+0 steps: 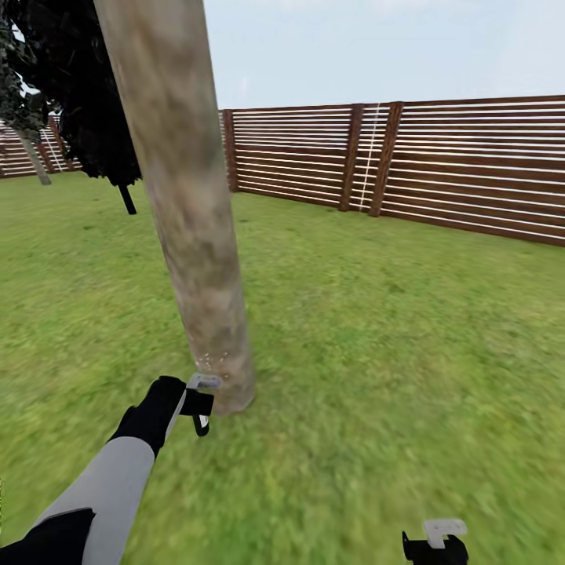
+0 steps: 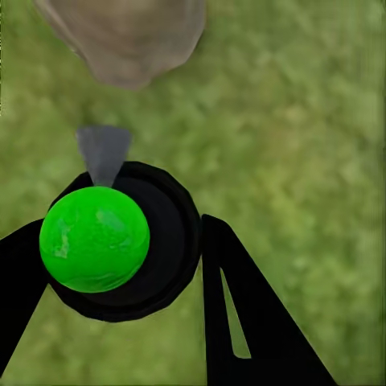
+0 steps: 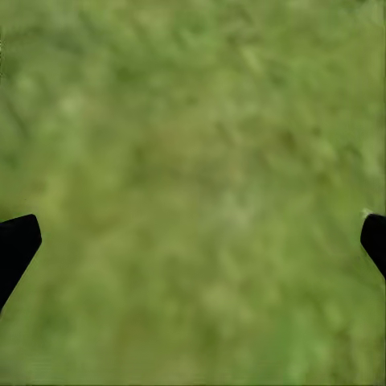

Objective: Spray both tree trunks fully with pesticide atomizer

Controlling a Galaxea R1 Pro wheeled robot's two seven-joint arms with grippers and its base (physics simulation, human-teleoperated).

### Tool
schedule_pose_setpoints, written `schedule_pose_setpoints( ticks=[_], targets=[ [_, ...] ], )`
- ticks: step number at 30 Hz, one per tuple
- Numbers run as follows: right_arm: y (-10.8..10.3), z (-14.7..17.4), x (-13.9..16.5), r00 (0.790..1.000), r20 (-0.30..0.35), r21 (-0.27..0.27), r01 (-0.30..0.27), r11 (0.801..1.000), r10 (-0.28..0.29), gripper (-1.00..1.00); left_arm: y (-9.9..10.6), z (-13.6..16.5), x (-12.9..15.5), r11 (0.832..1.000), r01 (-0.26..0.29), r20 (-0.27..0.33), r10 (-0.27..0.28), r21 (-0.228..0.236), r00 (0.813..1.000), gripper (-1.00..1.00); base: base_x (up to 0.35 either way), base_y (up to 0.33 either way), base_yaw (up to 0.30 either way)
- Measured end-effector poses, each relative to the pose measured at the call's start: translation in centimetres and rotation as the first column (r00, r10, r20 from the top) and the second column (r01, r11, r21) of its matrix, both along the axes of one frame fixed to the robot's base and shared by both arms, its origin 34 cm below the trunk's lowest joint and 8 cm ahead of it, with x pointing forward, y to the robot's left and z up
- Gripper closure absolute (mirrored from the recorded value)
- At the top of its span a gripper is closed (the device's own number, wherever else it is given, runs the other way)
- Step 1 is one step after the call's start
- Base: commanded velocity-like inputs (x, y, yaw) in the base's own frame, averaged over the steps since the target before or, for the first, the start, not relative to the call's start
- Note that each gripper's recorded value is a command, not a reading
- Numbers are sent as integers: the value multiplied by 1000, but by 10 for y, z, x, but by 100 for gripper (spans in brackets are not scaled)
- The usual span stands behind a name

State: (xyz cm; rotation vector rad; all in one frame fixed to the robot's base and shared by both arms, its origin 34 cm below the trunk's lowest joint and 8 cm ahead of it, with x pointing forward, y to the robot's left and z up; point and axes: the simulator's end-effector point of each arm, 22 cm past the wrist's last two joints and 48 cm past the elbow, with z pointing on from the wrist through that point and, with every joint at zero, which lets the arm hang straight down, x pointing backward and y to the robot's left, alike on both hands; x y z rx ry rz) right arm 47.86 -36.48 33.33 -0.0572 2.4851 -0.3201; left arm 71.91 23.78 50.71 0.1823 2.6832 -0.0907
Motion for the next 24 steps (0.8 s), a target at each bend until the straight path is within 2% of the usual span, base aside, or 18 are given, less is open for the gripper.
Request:
schedule_pose_setpoints(
  ticks=[2, 6, 12, 13, 15, 18, 22, 24],
  targets=[
    [0, 0, 0, 1000, 0, 0, 0, 1000, 0, -100, 0, -1, -1, 1000, 2, -2, -2, 2, 1000, 100, 221, -203, 267],
    [0, 0, 0, 1000, 0, 0, -2, 1000, 2, -100, 5, -20, -21, 1000, 1, -37, -1, 9, 999, 100, 216, -206, 274],
    [-1, 0, 0, 1000, 0, -2, -1, 1000, 1, -100, -2, -48, -48, 1000, 20, -63, -19, 2, 998, 100, 134, -237, 45],
    [-2, 0, 0, 1000, 0, -3, -1, 1000, 1, -100, 1, -51, -50, 1000, 19, -70, -18, 8, 997, 100, 8, -274, 1],
    [-2, 0, 0, 1000, -1, -4, -2, 1000, 2, -100, 14, -56, -55, 998, 0, -82, 4, 55, 997, 100, 3, -275, 1],
    [-2, 0, 0, 1000, -1, -4, -2, 1000, 2, -100, 26, -58, -56, 995, -28, -81, 36, 100, 996, 100, 1, -232, 0],
    [-2, 0, 0, 1000, -1, -3, -1, 1000, 1, -100, 24, -58, -56, 996, -46, -78, 52, 81, 996, 100, 0, -42, 0],
    [-3, 0, 0, 1000, 0, -4, -1, 1000, 1, -100, 20, -58, -55, 997, -58, -76, 62, 58, 995, 100, 0, -4, 16]
  ],
)
